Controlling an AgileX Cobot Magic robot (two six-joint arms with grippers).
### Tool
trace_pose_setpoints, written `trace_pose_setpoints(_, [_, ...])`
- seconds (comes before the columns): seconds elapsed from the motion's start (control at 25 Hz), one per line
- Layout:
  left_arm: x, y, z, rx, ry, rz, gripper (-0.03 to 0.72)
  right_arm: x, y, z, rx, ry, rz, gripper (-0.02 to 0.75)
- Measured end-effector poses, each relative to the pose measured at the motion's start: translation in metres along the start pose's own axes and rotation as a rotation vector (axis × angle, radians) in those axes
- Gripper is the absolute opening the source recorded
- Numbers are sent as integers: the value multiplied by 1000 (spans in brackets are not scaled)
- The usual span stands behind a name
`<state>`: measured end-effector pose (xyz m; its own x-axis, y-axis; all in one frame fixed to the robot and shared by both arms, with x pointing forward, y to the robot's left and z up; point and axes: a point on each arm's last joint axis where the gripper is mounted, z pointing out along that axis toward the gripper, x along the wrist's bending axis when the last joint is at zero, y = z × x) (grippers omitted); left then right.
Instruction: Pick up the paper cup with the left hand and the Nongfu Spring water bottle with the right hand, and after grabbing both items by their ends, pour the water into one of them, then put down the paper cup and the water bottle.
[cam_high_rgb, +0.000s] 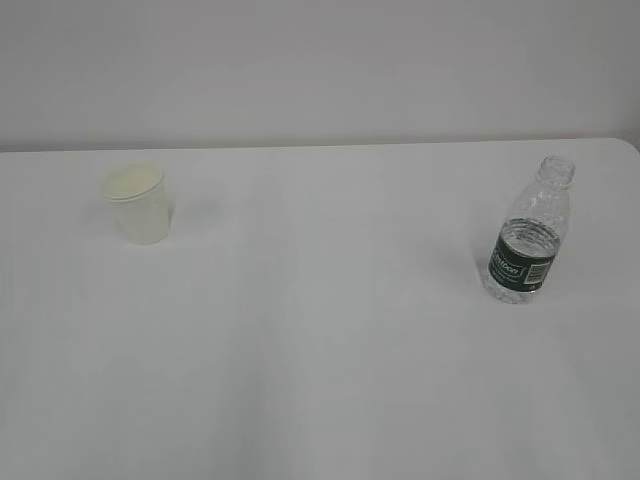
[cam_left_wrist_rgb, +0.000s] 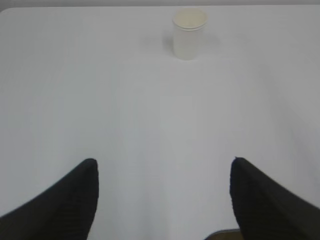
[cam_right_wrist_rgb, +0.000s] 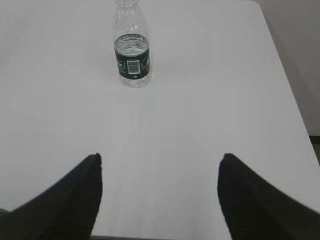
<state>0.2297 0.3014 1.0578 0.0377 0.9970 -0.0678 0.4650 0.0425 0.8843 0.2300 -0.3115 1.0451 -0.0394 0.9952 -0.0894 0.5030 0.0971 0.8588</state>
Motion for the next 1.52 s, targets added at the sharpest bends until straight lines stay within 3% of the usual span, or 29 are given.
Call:
trace_pose_setpoints(0.72, [-1,0,0,4,-16,-8,587,4,3,-5,-7,47,-7,536])
trace_pose_setpoints(1.08, [-2,11,14,90,-11,-11,587,4,23,-5,-53,55,-22,536])
trace_pose_setpoints(1.52, [-5,51,28,-19,-16,0,587,7,52,19,-70,62,-47,536])
